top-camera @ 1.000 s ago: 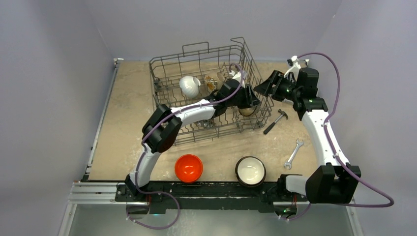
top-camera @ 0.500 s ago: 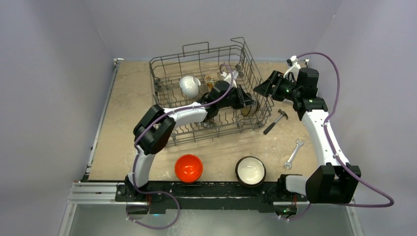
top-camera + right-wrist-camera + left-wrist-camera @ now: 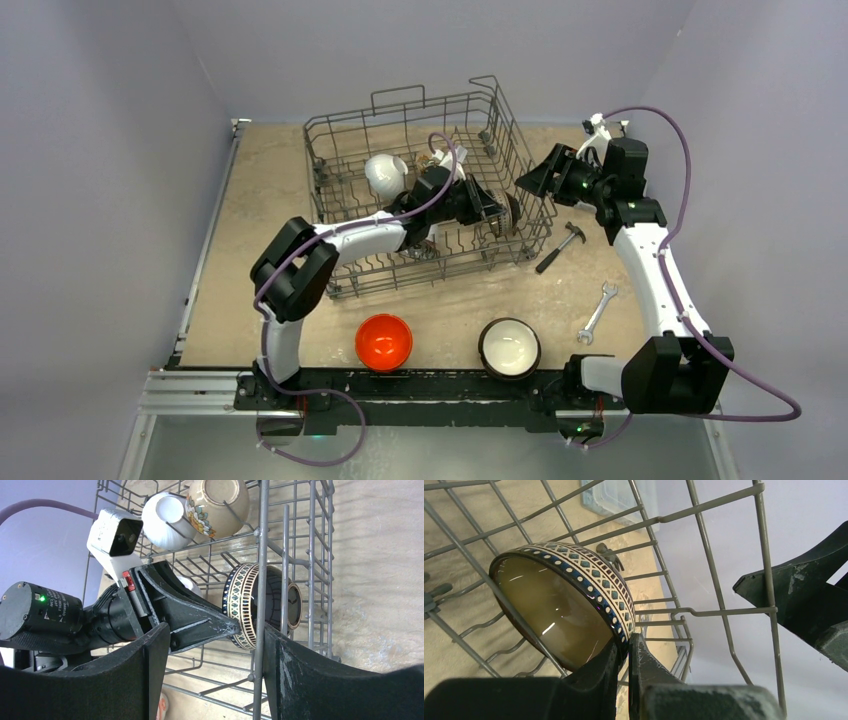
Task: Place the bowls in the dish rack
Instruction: Turn the bowl upside down on the dish rack.
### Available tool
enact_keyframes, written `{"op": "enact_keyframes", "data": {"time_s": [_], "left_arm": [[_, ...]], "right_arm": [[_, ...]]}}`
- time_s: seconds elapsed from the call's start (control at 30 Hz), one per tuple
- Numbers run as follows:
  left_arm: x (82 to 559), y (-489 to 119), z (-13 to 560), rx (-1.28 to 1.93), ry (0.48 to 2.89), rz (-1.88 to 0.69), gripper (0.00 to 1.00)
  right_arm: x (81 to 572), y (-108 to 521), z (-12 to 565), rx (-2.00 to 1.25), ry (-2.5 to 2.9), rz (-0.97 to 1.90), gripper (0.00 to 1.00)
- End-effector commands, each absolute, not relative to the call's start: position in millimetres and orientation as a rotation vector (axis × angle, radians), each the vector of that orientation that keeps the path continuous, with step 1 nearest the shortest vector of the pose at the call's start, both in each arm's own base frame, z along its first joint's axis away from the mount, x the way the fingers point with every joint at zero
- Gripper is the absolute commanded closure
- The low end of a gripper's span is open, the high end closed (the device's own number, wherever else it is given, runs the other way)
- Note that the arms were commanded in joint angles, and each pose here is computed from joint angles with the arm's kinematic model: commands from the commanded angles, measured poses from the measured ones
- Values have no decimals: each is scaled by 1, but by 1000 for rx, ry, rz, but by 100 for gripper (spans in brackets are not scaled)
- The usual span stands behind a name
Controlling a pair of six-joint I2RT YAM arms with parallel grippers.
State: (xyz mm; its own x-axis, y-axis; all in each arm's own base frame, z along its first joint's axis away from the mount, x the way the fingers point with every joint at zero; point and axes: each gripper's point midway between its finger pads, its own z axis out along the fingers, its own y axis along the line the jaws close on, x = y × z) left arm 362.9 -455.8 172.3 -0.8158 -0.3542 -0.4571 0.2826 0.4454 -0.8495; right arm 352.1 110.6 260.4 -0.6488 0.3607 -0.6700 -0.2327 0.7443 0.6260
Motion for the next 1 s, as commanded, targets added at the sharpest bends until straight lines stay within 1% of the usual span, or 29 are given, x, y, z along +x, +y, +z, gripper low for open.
{"op": "enact_keyframes", "data": {"time_s": [0.0,0.07,0.17,0.37,0.43,0.57,0.63,0.83,0.97], "left_arm": [[372,-418,148,-108,2209,-1183,97],[371,-411,144,-98,2234,-1143,95],[370,-403,136,-75,2270,-1077,88],[365,-383,109,-5,2393,-908,88],[365,-378,105,14,2412,-878,87],[366,-378,99,74,2449,-846,79],[363,-384,101,122,2457,-870,76],[363,-392,144,212,2318,-971,65],[379,-396,183,244,2162,-977,59]], "right_arm": [[342,124,273,23,2088,959,33],[343,124,274,21,2086,958,33],[343,124,276,18,2082,958,33],[343,125,278,14,2075,959,33],[344,125,279,12,2072,958,33],[344,125,280,11,2067,959,33],[344,125,280,10,2068,959,33],[345,124,281,14,2065,958,33],[346,124,281,17,2064,950,33]]}}
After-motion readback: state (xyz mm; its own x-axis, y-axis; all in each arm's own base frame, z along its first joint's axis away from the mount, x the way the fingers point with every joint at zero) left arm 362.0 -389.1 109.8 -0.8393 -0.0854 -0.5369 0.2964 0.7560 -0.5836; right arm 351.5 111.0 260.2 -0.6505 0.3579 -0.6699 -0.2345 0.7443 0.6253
